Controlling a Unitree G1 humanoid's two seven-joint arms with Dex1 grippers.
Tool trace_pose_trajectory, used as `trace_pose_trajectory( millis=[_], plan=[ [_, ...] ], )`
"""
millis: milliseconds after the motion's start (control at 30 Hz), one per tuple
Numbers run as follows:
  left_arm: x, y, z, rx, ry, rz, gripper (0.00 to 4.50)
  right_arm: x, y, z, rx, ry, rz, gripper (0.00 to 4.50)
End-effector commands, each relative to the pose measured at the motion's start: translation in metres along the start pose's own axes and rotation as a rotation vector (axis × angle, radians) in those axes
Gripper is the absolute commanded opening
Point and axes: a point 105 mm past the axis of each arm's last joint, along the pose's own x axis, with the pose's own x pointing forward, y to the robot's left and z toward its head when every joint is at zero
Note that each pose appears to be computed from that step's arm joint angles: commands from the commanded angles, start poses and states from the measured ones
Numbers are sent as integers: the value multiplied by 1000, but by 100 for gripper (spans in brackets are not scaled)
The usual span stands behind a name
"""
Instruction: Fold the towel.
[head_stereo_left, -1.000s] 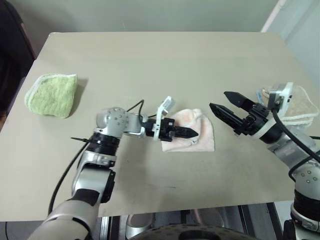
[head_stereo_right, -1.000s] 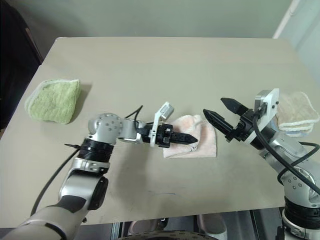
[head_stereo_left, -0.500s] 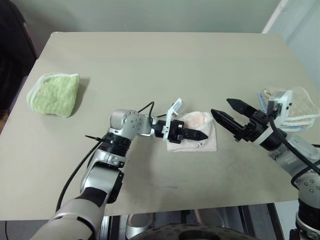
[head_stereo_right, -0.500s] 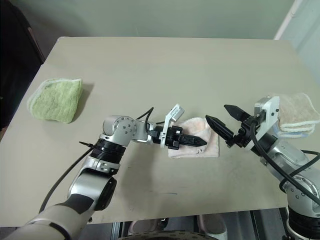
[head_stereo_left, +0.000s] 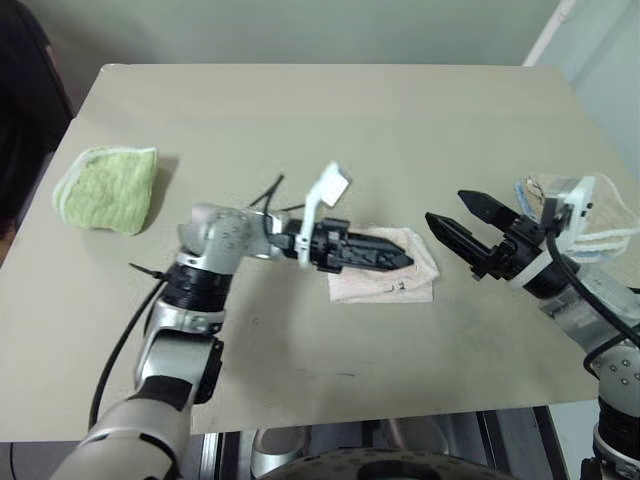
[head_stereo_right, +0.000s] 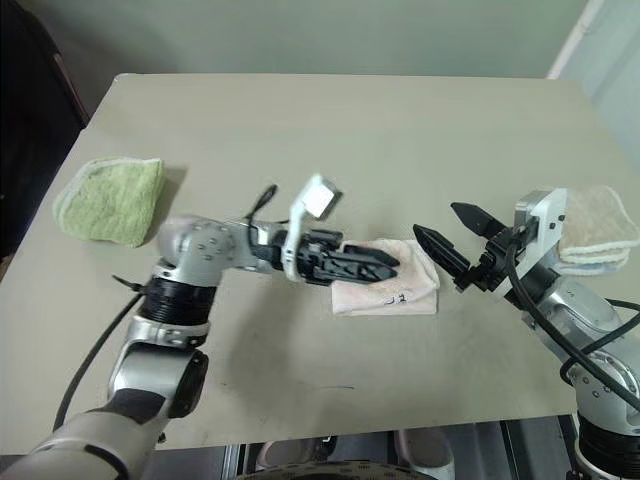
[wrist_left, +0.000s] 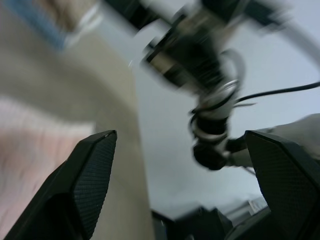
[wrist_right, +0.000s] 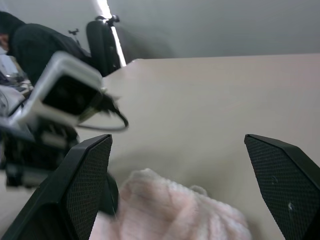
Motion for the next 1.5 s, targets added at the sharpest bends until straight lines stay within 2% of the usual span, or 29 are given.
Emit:
trace_pose_trajectory(
  millis=[33, 133, 233, 367, 500, 567, 700, 800, 900, 1100, 1167, 1233, 1367, 1433, 1500],
  plan=[
    [-14, -16, 19, 167, -55, 34, 450, 4, 14, 1, -42, 11, 76, 358],
    [-33, -4, 30, 194, -118, 154, 392, 12, 16, 0, -54, 9, 93, 260],
    [-51, 9, 27, 299, -91, 276, 286, 21, 15, -1, -66, 14, 108, 147],
    [-59, 34, 15, 401, -45, 415, 144, 34, 13, -14, -109, 79, 129, 2],
    [-54, 51, -9, 516, 52, 446, 3, 50, 11, -28, -154, 141, 140, 0],
    [-46, 53, -20, 564, 69, 416, 3, 55, 9, -38, -182, 185, 140, 0],
    [-25, 47, -23, 575, -27, 331, 3, 58, 2, -53, -200, 234, 111, 0],
    [-15, 48, -39, 658, 40, 288, 3, 53, -1, -61, -200, 261, 96, 0],
    [-10, 51, -45, 600, 10, 266, 3, 45, -2, -75, -213, 302, 99, 0],
    [-5, 80, -102, 567, 204, 239, 3, 32, -13, -126, -122, 375, 4, 0],
    [-7, 83, -112, 572, 250, 224, 3, 29, -13, -137, -128, 395, -4, 0],
    [-8, 81, -112, 561, 246, 212, 3, 26, -12, -143, -127, 404, -5, 0],
    [-8, 77, -98, 558, 203, 215, 3, 27, -6, -133, -114, 350, 14, 0],
    [-6, 71, -86, 549, 154, 198, 3, 29, -2, -114, -61, 278, 30, 0],
    [-6, 63, -72, 544, 107, 179, 0, 27, 4, -93, -31, 216, 67, 34]
  ],
)
